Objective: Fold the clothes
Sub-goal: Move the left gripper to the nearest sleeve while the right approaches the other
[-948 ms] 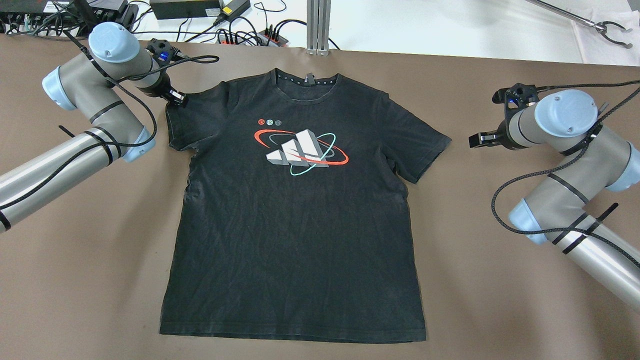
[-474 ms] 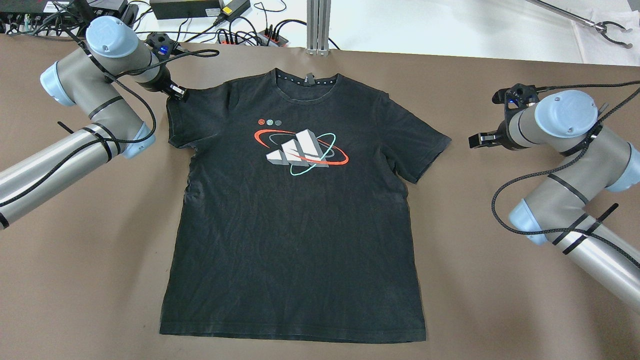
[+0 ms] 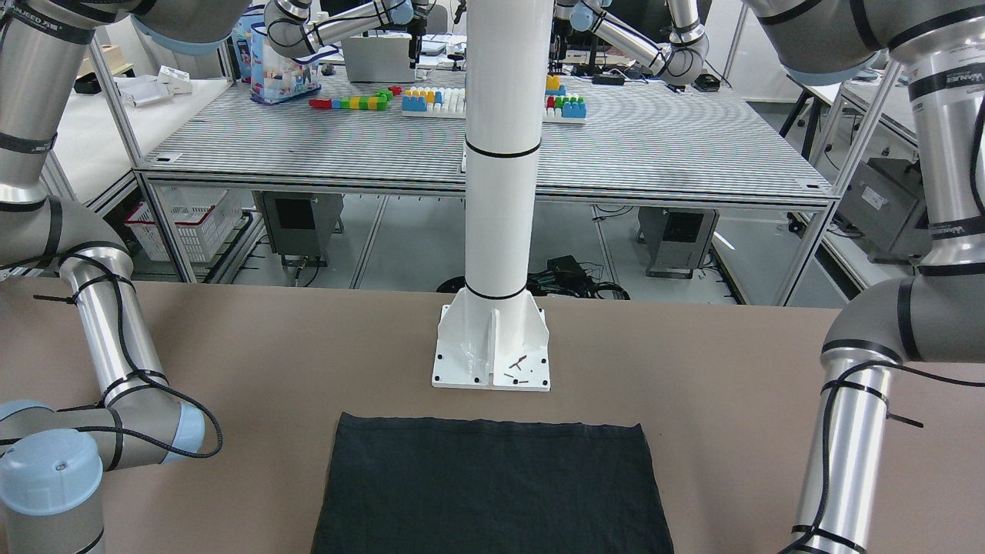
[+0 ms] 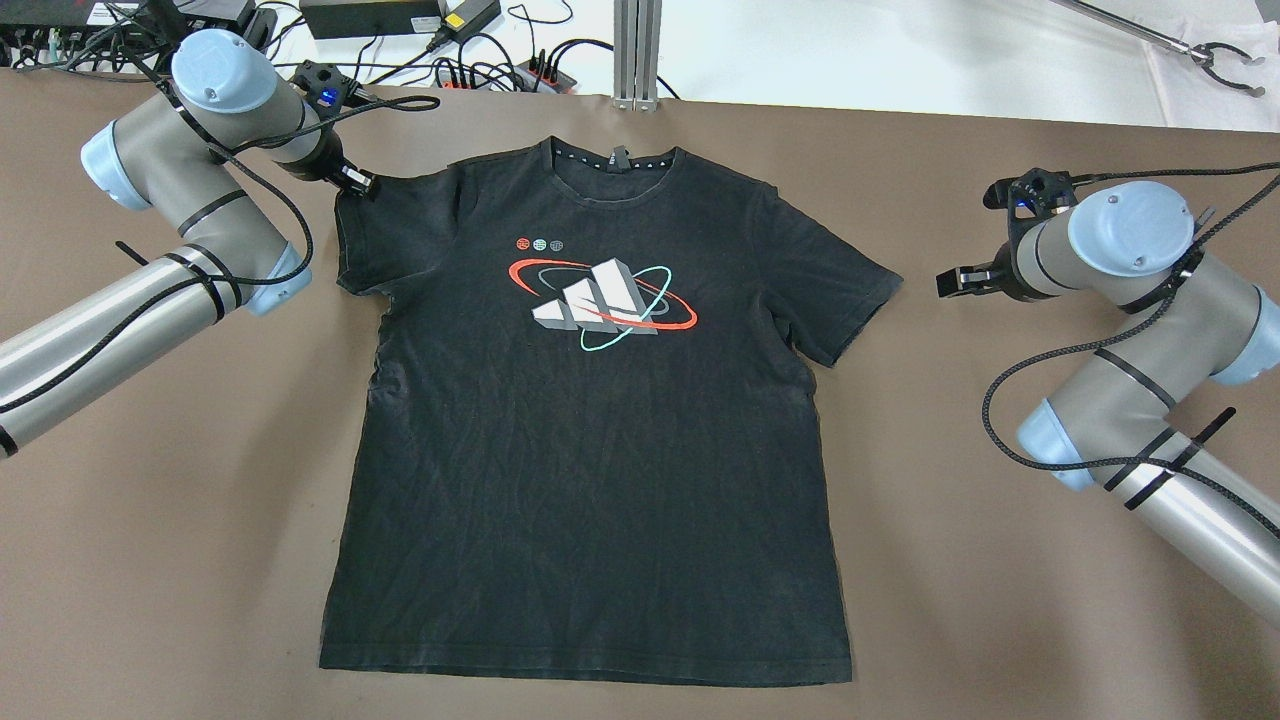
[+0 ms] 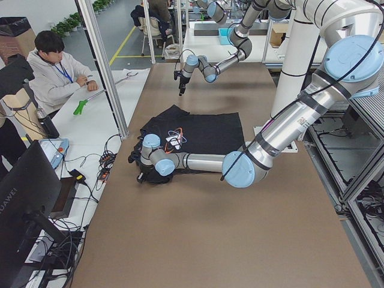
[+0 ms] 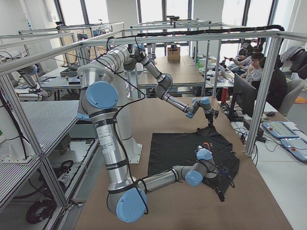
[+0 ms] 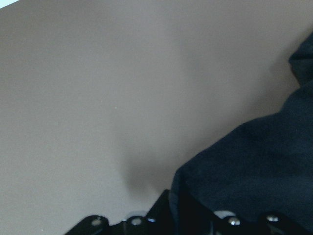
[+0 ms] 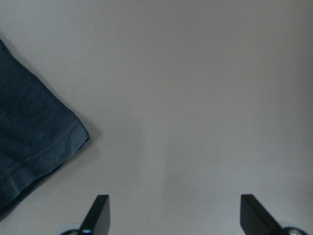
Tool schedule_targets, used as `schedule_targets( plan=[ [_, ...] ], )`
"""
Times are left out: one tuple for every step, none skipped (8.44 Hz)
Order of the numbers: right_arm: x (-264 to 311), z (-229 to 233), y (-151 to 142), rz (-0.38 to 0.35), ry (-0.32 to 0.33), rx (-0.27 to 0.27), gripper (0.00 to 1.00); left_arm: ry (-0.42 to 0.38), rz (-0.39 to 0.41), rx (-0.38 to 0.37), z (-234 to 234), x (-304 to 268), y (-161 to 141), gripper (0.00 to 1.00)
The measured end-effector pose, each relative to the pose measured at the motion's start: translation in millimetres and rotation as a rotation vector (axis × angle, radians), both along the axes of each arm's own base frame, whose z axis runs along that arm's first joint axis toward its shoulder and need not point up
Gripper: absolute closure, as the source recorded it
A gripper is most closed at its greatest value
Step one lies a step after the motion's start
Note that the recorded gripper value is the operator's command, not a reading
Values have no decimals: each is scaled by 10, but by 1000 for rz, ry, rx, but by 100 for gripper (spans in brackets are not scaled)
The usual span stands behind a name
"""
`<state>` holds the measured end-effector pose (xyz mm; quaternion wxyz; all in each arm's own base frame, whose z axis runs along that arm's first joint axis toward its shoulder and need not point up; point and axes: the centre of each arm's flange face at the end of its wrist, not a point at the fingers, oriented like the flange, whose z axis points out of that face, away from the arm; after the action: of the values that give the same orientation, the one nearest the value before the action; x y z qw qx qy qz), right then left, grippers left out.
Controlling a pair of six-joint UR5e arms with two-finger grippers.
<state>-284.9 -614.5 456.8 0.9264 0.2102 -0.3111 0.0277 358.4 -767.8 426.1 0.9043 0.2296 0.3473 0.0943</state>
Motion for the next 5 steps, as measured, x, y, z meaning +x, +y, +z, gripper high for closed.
schedule_targets(
  plan=[
    [-2,3,0,0,0,0,6,13,-13,0,-80,-2,5,100],
    [-2,4,0,0,0,-1,6,40,-40,-13,-202,7,20,100],
    [-2,4,0,0,0,-1,6,69,-66,-28,-323,29,42,100],
    [-2,4,0,0,0,-1,6,97,-90,-46,-434,78,69,100],
    [-3,5,0,0,1,-1,6,133,-109,-70,-585,232,146,100]
  ],
)
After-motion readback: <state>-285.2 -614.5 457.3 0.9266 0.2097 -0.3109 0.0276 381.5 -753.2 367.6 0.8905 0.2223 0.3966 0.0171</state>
